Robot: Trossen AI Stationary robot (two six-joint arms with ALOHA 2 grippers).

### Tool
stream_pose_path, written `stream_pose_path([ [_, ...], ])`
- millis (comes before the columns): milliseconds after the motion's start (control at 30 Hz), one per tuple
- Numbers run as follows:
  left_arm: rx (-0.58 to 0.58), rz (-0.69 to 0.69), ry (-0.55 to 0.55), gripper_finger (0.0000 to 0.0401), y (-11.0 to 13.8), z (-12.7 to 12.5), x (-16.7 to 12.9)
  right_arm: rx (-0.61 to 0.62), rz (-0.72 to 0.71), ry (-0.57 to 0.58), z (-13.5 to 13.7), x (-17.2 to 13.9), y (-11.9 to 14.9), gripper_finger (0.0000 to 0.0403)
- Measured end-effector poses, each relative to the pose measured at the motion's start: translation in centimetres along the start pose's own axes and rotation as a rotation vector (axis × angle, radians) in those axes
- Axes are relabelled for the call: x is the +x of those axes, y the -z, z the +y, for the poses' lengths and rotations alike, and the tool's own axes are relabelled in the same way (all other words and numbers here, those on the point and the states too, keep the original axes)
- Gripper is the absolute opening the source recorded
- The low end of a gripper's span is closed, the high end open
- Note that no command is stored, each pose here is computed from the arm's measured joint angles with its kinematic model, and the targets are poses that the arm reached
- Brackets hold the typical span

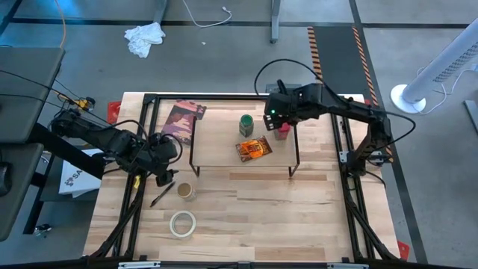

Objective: Shelf spices
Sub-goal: Remove the red seasoning can from the shelf

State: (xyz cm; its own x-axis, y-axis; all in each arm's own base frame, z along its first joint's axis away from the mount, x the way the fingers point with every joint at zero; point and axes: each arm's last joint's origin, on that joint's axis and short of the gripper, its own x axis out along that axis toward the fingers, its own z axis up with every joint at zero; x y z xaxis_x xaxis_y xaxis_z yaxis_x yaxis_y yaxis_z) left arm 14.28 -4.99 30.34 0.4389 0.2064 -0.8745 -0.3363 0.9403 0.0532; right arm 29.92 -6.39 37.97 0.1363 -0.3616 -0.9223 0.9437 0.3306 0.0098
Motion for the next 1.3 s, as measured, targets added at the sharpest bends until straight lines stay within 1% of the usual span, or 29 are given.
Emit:
stream_pose_path([
  [67,0.0,0.0,0.0,0.0381,0.0,0.0,0.0,-0.003,0.006,0.003,0.0,0.3,-0.2,0.0273],
  [167,0.0,0.001,0.001,0.0381,0.0,0.0,0.0,-0.041,0.018,0.017,0.3,1.0,-0.5,0.0273],
  [300,0.0,0.002,0.002,0.0381,0.0,0.0,0.0,-0.046,0.068,0.021,0.8,2.1,-0.7,0.0273],
  [400,0.0,0.008,0.01,0.0381,0.0,0.0,0.0,-0.05,0.078,0.038,1.3,2.8,-0.8,0.0273],
  [633,0.0,0.014,0.017,0.0381,0.0,-0.1,0.0,-0.033,0.111,0.079,1.5,4.1,-1.1,0.0273],
  [867,0.0,0.014,0.017,0.0381,0.0,-0.1,0.0,-0.002,0.118,0.081,1.3,4.2,-1.4,0.0273],
  [1000,0.0,0.014,0.017,0.0381,0.0,-0.1,0.0,0.006,0.158,0.067,1.5,4.8,-0.9,0.0273],
  [1167,0.0,0.009,0.01,0.0381,0.0,0.0,0.0,-0.008,0.227,0.115,1.5,6.8,0.2,0.0273],
  [1233,0.0,0.005,0.006,0.0381,0.0,0.0,0.0,-0.019,0.234,0.124,1.5,7.1,0.4,0.0271],
  [1300,0.0,0.0,0.0,0.0381,0.0,0.0,0.0,-0.027,0.212,0.122,1.8,7.1,0.6,0.0262],
])
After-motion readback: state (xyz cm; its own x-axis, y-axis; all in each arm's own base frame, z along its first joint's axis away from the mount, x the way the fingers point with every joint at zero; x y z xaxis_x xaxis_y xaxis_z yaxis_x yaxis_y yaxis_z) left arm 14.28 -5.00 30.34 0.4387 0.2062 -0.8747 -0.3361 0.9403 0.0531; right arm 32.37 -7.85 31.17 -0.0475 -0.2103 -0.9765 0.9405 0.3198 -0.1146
